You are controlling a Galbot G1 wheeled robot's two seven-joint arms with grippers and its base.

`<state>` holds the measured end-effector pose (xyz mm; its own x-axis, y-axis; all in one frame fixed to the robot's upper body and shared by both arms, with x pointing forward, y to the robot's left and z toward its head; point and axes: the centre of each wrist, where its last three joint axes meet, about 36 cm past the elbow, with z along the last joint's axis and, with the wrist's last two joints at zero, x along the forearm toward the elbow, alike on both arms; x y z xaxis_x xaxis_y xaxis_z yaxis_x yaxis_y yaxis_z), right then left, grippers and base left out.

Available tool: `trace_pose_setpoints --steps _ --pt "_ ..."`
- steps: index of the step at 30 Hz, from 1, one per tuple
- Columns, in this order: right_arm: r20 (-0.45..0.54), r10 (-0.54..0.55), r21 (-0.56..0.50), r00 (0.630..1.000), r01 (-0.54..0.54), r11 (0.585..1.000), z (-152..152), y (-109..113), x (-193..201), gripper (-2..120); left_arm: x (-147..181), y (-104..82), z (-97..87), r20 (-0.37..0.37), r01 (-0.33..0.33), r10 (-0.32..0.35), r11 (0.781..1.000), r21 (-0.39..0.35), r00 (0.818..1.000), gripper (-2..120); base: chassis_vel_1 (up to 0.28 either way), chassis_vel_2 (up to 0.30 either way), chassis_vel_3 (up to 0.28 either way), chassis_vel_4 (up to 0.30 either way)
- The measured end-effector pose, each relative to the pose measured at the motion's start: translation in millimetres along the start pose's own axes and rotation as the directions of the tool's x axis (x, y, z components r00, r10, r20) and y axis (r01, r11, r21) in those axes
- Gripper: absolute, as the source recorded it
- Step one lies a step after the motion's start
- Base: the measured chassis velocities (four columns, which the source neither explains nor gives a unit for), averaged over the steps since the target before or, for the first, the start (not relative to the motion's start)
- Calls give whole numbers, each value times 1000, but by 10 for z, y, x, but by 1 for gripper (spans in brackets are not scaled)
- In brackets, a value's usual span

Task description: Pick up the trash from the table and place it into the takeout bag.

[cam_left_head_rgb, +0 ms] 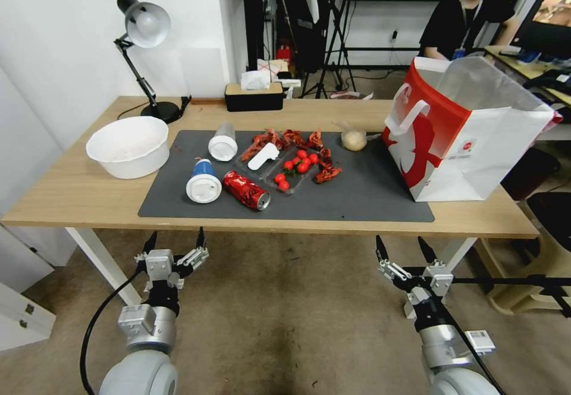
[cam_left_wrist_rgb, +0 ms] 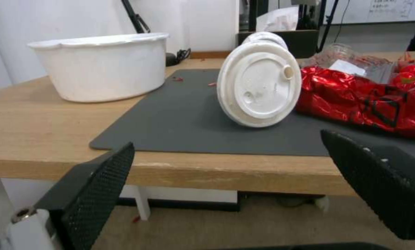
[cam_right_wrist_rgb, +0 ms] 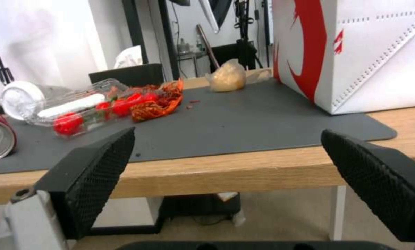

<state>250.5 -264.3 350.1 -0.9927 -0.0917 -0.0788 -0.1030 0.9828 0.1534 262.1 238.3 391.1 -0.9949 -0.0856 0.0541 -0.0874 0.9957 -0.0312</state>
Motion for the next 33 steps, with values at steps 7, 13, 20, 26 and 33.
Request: trace_pose_setpoints --steps 7,13,20,26,33 --pt "-13 -6 -12 1000 6 1000 40 48 -34 100 -15 -11 26 -3 2 -2 1000 5 1000 100 0 0 0 0" --pt "-24 -14 -6 1000 14 1000 -8 160 -159 100 -9 -26 31 -3 -1 1 1000 7 1000 100 0 0 0 0" --pt "-13 -45 7 999 45 999 -160 321 -452 100 -2 -19 24 -1 -3 3 1000 3 1000 100 0 0 0 0" --pt "-8 -57 31 998 57 998 -324 378 -698 100 -12 -17 14 4 -4 4 1000 2 1000 100 0 0 0 0" --pt "-70 -36 57 997 40 998 -609 384 -1001 100 -6 -23 -58 21 -9 9 1000 2 1000 100 0 0 0 0"
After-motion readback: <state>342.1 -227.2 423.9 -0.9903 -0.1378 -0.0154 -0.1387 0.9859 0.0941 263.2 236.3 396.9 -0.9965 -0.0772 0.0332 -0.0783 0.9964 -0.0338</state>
